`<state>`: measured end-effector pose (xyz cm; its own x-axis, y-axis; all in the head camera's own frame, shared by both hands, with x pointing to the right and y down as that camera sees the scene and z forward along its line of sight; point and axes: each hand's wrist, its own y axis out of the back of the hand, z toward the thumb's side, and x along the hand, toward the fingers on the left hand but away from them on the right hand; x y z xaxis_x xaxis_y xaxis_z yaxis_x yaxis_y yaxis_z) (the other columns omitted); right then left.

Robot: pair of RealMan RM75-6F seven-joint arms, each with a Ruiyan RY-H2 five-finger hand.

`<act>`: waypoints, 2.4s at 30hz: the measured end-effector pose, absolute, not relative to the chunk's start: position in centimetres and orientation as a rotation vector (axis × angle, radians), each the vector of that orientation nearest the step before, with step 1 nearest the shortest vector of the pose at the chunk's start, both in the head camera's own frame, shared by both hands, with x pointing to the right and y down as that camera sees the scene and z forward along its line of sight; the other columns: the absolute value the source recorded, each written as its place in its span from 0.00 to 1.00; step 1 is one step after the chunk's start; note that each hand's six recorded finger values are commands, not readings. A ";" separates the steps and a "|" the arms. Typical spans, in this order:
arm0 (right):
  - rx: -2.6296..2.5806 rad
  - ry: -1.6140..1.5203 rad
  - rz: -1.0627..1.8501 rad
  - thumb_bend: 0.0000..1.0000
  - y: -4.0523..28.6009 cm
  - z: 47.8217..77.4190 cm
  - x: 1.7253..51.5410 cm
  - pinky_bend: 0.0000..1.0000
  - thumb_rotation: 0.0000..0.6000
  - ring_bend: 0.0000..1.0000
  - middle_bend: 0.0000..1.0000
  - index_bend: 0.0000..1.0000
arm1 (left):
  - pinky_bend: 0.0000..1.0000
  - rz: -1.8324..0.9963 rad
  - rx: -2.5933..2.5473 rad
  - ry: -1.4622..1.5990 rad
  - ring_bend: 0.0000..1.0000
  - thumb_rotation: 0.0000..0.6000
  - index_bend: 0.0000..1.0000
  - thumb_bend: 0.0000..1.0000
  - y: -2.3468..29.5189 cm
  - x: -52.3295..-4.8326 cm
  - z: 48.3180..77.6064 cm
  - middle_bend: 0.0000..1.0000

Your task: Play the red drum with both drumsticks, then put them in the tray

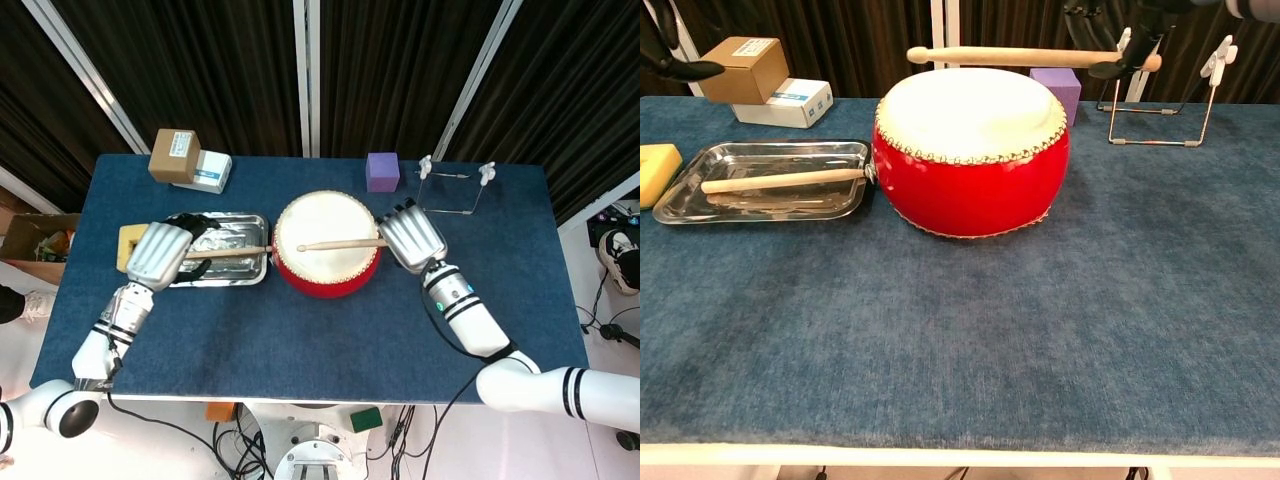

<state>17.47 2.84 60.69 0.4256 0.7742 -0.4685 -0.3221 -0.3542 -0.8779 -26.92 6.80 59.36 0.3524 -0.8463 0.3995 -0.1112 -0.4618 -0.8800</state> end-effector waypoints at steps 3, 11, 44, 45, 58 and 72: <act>-1.538 -0.429 1.208 0.91 2.9 60.4 16.1 0.39 1.00 0.44 0.72 0.80 | 0.47 -1.159 -1.832 0.842 0.29 1.00 0.30 0.31 6.2 -26.0 59.4 0.31; -1.531 -0.468 1.238 0.91 2.5 60.1 15.0 0.38 1.00 0.44 0.72 0.79 | 0.48 -1.166 -1.850 0.816 0.31 1.00 0.34 0.31 4.7 -23.4 60.3 0.34; -1.495 -0.486 1.289 0.90 2.0 61.0 8.3 0.33 1.00 0.46 0.73 0.79 | 0.49 -1.215 -1.878 0.812 0.33 1.00 0.42 0.31 2.6 -17.8 61.1 0.41; -1.494 -0.484 1.290 0.90 2.0 61.0 8.1 0.33 1.00 0.46 0.73 0.79 | 0.49 -1.218 -1.878 0.813 0.33 1.00 0.42 0.31 2.6 -17.8 61.1 0.41; -1.475 -0.470 1.293 0.90 2.4 61.4 6.0 0.32 1.00 0.46 0.73 0.80 | 0.49 -1.234 -1.885 0.819 0.37 1.00 0.46 0.31 2.2 -16.8 60.8 0.44; -1.486 -0.471 1.293 0.88 2.5 61.7 5.2 0.30 1.00 0.47 0.73 0.80 | 0.50 -1.263 -1.800 0.781 0.39 1.00 0.50 0.31 2.1 -16.7 61.0 0.47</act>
<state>5.20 2.50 61.72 0.3356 0.8191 -0.4652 -0.3281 -0.3612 -0.8728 -16.74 2.06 61.01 0.3151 -0.8278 0.4641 -0.0446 -0.5014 -0.8641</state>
